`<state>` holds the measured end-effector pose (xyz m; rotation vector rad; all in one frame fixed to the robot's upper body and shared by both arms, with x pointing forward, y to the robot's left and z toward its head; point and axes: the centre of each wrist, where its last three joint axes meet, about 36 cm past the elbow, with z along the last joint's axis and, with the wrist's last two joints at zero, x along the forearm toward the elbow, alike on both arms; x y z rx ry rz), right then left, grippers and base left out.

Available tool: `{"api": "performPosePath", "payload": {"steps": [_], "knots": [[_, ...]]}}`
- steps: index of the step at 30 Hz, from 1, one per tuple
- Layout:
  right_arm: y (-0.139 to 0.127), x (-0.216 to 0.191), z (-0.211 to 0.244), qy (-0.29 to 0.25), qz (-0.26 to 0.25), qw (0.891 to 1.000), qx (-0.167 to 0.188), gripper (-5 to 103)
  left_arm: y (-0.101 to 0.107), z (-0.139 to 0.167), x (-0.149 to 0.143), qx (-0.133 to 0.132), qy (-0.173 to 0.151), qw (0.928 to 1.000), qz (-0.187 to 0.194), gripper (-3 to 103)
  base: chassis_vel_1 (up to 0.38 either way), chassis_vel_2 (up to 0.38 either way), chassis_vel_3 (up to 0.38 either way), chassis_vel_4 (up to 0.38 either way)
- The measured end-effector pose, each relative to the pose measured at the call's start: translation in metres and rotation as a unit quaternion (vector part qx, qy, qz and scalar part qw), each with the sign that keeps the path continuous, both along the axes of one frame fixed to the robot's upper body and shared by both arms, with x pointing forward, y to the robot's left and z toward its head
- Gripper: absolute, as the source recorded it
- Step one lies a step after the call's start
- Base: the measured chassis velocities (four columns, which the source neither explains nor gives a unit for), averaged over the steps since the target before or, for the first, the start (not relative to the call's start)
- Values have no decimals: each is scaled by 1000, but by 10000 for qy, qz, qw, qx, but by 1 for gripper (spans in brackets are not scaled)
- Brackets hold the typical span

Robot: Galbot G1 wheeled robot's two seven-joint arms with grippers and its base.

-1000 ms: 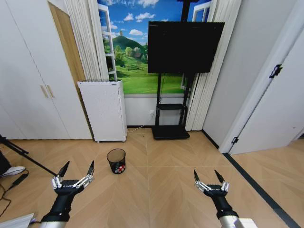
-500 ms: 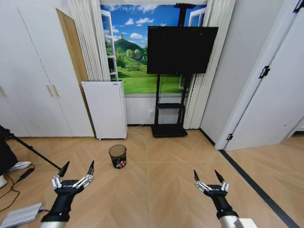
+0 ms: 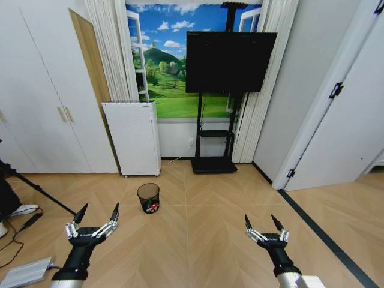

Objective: Pick up the trash bin and place the garbage on the floor into it.

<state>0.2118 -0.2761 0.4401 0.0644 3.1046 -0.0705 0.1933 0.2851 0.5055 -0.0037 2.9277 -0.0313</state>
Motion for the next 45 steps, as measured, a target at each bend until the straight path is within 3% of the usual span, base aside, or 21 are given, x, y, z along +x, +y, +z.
{"api": "performPosePath", "payload": {"steps": [45], "knots": [[0,0,0,0,0,10000,0,100,0,0,0,0,0,10000,0,100,0,0,0,0]]}}
